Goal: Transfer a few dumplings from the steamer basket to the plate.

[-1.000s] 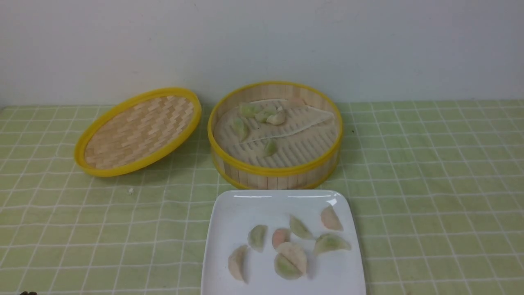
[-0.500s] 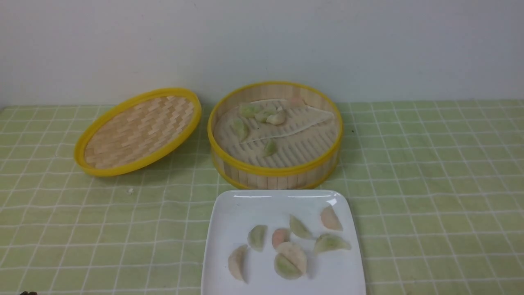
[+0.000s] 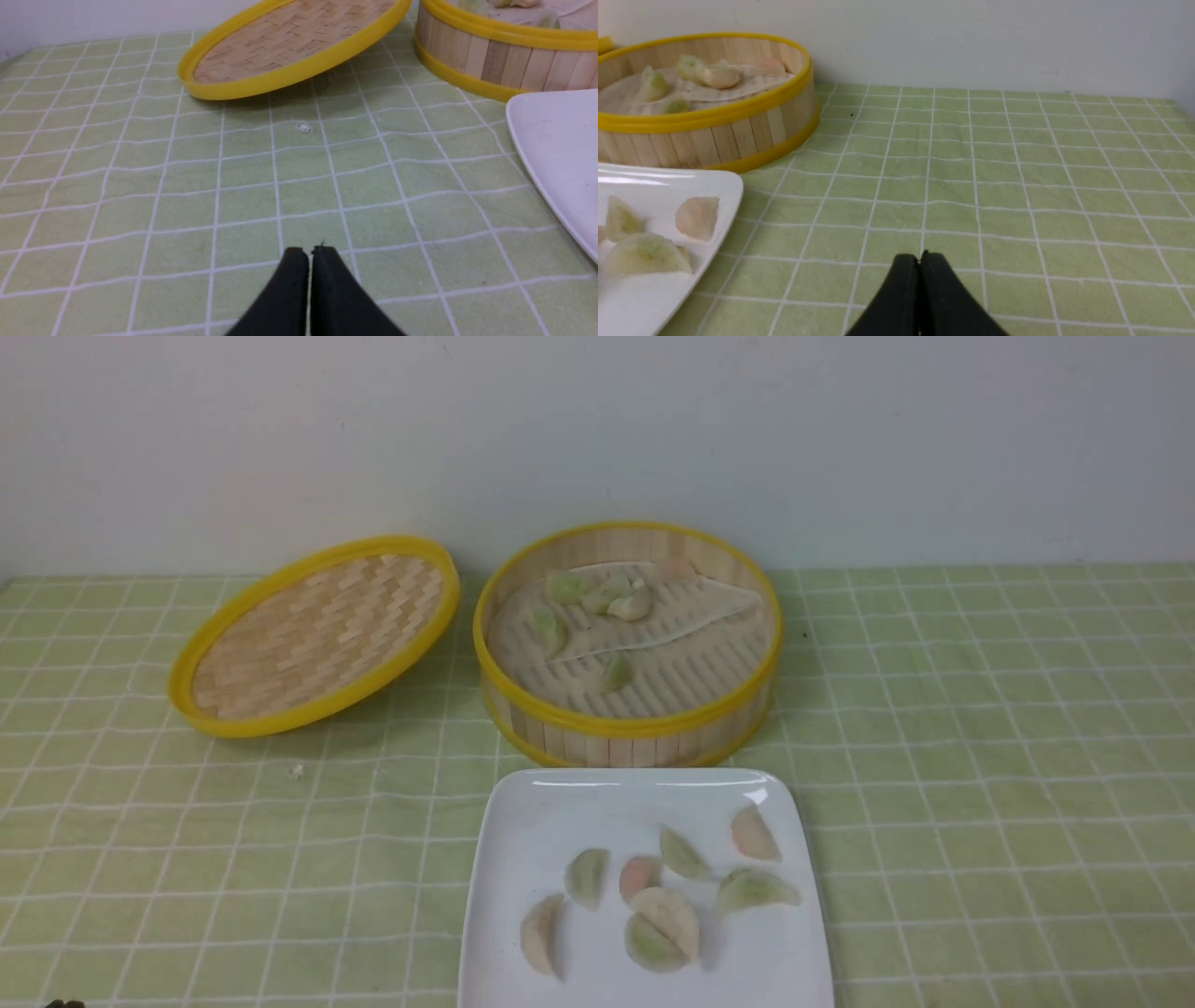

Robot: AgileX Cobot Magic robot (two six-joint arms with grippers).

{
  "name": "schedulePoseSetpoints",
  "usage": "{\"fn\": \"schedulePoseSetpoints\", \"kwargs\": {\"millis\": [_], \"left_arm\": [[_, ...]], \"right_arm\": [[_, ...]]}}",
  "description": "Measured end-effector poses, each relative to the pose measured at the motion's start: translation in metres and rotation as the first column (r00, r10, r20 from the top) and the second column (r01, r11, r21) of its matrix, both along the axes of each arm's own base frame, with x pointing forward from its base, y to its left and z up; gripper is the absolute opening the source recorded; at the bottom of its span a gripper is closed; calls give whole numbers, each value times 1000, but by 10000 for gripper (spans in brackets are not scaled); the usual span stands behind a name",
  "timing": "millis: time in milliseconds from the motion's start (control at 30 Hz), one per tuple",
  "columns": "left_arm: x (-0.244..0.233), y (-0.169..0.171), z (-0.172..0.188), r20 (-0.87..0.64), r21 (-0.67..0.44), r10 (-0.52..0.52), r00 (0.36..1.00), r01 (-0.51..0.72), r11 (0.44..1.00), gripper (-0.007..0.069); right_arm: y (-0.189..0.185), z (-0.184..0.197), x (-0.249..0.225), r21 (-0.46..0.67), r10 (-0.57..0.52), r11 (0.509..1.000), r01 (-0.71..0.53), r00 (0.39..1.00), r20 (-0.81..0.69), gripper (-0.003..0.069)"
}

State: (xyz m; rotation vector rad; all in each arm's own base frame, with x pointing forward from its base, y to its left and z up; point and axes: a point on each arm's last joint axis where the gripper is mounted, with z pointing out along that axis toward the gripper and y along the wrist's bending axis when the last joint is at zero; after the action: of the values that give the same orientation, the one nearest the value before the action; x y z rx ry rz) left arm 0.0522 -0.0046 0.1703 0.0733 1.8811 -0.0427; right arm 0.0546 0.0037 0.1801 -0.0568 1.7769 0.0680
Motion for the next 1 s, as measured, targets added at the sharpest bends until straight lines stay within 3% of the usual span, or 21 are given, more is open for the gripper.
{"fn": "schedulePoseSetpoints", "kwargs": {"millis": [1000], "left_arm": [[0, 0, 0, 0, 0, 0, 1000, 0, 1000, -6]], "right_arm": [[0, 0, 0, 23, -5, 1000, 5, 1000, -2, -15]]}}
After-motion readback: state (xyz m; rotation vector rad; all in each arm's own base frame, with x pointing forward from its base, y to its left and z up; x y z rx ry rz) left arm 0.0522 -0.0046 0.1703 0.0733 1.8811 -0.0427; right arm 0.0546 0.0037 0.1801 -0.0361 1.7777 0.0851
